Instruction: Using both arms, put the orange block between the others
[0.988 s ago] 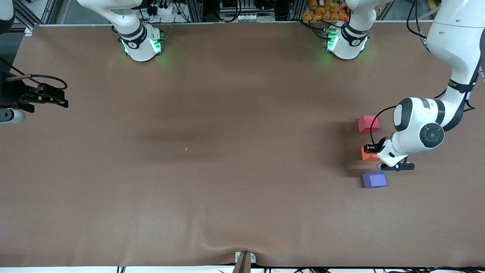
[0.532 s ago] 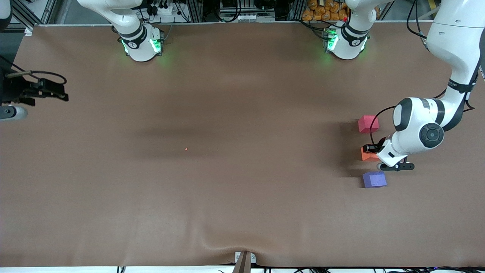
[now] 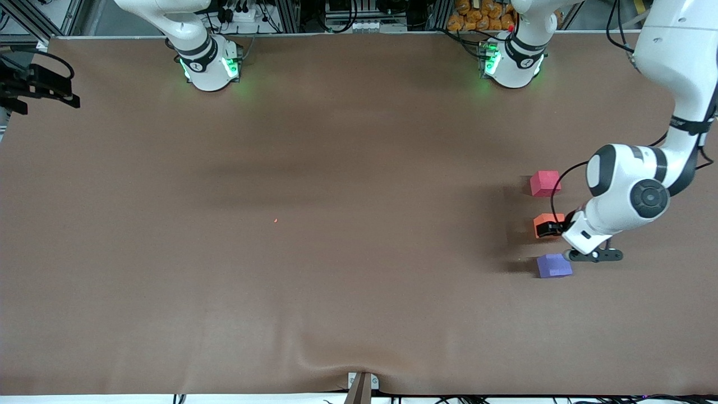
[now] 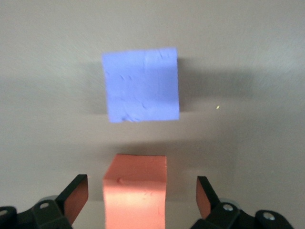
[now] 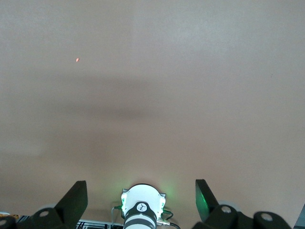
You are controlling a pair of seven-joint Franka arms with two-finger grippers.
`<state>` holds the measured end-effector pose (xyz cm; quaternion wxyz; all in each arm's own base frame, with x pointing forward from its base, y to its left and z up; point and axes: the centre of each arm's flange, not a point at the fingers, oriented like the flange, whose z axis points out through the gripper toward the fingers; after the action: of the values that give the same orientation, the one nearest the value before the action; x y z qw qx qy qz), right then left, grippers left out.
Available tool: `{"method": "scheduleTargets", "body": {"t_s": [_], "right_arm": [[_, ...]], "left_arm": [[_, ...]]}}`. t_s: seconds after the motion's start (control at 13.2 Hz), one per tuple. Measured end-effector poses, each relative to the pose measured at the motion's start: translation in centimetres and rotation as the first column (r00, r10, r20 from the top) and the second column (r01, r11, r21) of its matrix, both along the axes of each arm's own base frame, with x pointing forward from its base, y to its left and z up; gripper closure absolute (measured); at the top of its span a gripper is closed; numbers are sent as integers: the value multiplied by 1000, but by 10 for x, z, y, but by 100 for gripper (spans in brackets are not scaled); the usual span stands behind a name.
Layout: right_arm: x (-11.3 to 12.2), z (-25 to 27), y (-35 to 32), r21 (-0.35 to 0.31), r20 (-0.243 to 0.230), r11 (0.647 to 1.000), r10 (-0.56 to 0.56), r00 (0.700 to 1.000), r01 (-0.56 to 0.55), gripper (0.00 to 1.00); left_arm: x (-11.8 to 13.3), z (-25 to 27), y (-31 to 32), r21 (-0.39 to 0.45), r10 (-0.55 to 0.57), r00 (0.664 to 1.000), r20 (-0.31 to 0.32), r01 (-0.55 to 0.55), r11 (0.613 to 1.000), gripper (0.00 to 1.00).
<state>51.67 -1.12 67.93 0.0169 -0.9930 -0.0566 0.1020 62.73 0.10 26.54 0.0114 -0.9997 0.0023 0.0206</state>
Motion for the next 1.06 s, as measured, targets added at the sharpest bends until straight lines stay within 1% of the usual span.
{"method": "scheduleTargets", "body": {"t_s": [0.15,0.3,0.46,0.61,0.76,0.84,1.06], "right_arm": [[0,-1,-4,0,-3,1000,-8,1000,8,0],[0,-2,-13,0,-5,1000,-23,1000,23,0],[0,-3,-14,1,-7,1000,-21,1000,21,0],[0,-4,-12,1,-9,1000,-18,1000,18,0],[0,-4,-11,1,-11,1000,-15,1000,15,0],[0,-5,-10,1,-13,1000,-13,1000,13,0],[0,-5,-8,1,-13,1000,-10,1000,10,0]], "left_arm": [[11,51,-3,23,-1,1000,-7,1,1000,0],[20,124,-7,51,2,1000,-3,-2,999,0],[18,201,-7,78,18,1000,10,-19,997,0],[5,262,-14,95,22,999,24,-24,995,0],[-16,309,-29,67,24,999,39,-26,997,0],[-28,328,-34,52,27,998,49,-30,998,0],[-53,368,-44,53,29,996,85,-33,998,0]]}}
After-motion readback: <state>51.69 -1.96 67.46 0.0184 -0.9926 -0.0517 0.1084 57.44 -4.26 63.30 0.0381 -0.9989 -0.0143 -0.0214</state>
